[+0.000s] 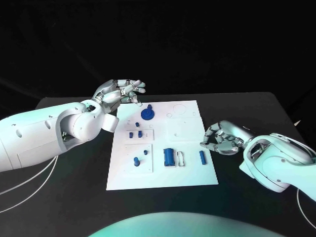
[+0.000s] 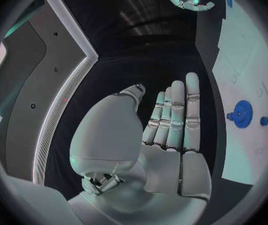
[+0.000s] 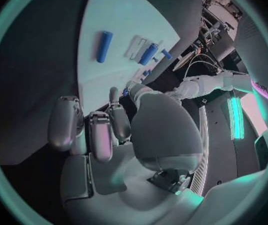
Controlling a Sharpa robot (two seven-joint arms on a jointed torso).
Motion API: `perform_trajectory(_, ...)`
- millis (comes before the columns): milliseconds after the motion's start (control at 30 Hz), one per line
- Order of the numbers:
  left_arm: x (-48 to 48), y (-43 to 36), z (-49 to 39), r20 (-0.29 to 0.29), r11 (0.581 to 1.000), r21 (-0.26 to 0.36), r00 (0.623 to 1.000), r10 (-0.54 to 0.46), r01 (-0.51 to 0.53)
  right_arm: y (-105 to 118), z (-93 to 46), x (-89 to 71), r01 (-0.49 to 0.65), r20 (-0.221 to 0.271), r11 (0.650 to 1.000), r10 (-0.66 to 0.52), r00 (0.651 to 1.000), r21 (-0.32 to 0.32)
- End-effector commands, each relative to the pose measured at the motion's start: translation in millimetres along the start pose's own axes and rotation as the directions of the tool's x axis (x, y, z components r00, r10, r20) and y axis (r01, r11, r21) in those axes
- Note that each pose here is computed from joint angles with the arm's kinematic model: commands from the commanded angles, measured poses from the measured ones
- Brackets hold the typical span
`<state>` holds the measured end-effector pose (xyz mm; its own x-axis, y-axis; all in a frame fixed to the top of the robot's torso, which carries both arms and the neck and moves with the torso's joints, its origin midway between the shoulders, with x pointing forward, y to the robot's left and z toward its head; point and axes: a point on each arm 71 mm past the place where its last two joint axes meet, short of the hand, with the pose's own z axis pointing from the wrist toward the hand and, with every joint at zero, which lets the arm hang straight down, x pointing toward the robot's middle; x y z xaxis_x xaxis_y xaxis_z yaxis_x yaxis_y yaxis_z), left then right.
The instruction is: Assemble the parts on the task board
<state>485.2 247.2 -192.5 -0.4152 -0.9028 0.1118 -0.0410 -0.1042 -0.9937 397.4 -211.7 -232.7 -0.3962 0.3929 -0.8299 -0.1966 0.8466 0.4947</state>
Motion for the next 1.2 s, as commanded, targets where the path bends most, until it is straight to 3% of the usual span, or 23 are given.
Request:
perform_trajectory(33, 2.3, -1.0, 0.1, -0.019, 1.0, 0.01, 1.0, -0.003, 0.003, -9, -5.3, -6.0, 0.012, 0.02, 0.999, -0.012, 1.0, 0.035)
perform_trajectory(200, 2.2, -1.0, 0.0, -0.019, 1.0, 0.009, 1.0, -0.003, 0.003, -18, -12.2, -8.1, 0.066, 0.018, 0.996, -0.067, 0.998, 0.06)
perform_trajectory(433, 3.0, -0.8, 0.2, -0.021, 1.0, 0.008, 1.0, -0.004, 0.004, -23, -17.7, 4.7, 0.104, -0.027, 0.991, -0.102, 0.994, 0.084)
perform_trajectory(1200, 2.2, -0.9, -0.4, -0.021, 1.0, 0.005, 1.0, -0.004, 0.004, -14, -5.8, 36.6, 0.111, -0.081, 0.992, -0.106, 0.991, 0.068)
